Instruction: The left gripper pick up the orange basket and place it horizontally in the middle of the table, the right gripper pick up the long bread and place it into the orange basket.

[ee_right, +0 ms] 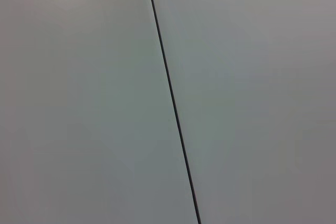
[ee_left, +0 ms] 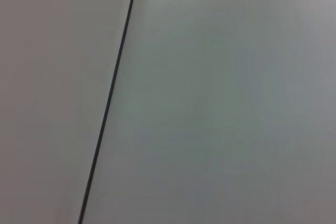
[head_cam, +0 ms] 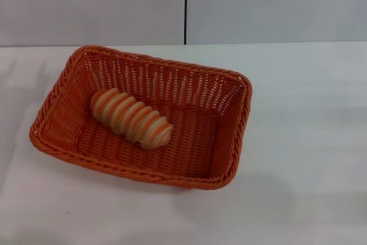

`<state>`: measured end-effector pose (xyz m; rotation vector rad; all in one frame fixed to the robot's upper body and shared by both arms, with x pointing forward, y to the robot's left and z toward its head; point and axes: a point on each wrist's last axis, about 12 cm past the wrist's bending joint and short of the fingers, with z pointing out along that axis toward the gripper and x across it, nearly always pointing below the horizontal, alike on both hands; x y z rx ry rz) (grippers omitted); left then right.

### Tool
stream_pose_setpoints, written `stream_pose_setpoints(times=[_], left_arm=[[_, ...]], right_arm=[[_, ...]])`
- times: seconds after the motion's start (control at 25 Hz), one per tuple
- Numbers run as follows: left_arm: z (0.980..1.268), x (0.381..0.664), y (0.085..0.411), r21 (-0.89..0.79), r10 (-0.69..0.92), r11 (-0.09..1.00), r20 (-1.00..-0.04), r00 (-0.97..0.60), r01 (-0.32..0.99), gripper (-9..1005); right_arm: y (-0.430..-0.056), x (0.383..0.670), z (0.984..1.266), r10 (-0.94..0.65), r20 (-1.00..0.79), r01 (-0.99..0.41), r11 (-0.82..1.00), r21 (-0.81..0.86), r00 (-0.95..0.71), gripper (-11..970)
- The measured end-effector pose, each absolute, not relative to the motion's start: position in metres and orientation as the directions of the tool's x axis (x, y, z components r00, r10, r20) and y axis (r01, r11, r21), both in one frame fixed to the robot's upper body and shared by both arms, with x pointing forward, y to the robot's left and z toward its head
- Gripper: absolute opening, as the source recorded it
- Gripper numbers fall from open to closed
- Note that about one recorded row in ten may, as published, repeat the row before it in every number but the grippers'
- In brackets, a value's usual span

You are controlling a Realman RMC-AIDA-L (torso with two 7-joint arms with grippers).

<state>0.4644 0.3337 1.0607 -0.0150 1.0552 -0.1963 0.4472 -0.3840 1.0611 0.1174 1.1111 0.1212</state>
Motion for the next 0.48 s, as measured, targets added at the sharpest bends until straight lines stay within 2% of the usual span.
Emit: stream_pose_setpoints(times=[0.48], left_arm=[[1.0634, 0.4718, 0.3293, -0.108, -0.177, 0.98, -0.858, 0.482, 0.167, 648]], right_arm=[[-0.3831, 0.4512, 1.0609, 0.161, -0.884, -0.029, 0.986, 0.165, 0.438, 814]])
